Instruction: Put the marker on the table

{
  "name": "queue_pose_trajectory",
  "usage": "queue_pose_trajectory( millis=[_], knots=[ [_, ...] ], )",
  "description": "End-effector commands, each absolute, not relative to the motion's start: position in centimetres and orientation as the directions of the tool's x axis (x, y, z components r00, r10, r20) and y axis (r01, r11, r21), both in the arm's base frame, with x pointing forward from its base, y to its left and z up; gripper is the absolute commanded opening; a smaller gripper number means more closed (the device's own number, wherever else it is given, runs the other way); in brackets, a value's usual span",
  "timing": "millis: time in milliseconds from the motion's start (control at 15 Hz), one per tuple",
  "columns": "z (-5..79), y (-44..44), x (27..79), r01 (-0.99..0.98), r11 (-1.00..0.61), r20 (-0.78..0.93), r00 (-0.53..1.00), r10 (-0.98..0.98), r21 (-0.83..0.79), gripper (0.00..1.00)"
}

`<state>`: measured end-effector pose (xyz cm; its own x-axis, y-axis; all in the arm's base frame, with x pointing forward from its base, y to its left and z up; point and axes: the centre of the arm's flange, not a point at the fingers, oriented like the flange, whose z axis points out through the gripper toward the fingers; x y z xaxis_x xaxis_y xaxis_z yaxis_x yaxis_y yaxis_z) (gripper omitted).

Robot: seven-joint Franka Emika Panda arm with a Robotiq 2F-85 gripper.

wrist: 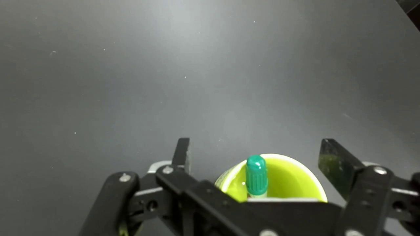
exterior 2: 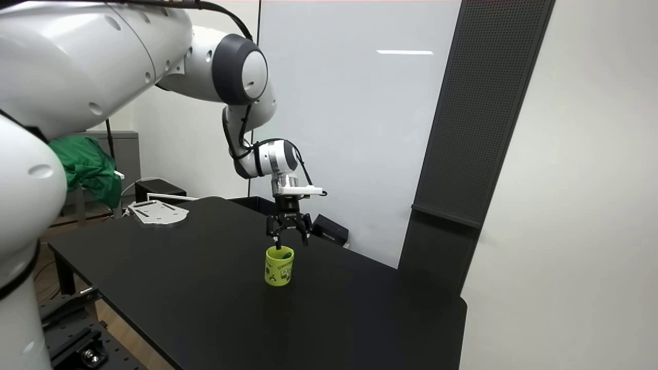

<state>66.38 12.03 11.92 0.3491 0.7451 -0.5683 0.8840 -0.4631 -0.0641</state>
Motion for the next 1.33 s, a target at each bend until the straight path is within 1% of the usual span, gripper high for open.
queue_pose_trajectory(
  millis=[0, 1267],
  knots=[
    [11.8, 12.1, 67.3, 0.887, -0.457, -0.578, 0.34, 0.742, -0.066, 1.0],
    [10.3, 12.6, 66.8, 0.89, -0.447, -0.585, 0.318, 0.746, -0.087, 1.0]
  ],
)
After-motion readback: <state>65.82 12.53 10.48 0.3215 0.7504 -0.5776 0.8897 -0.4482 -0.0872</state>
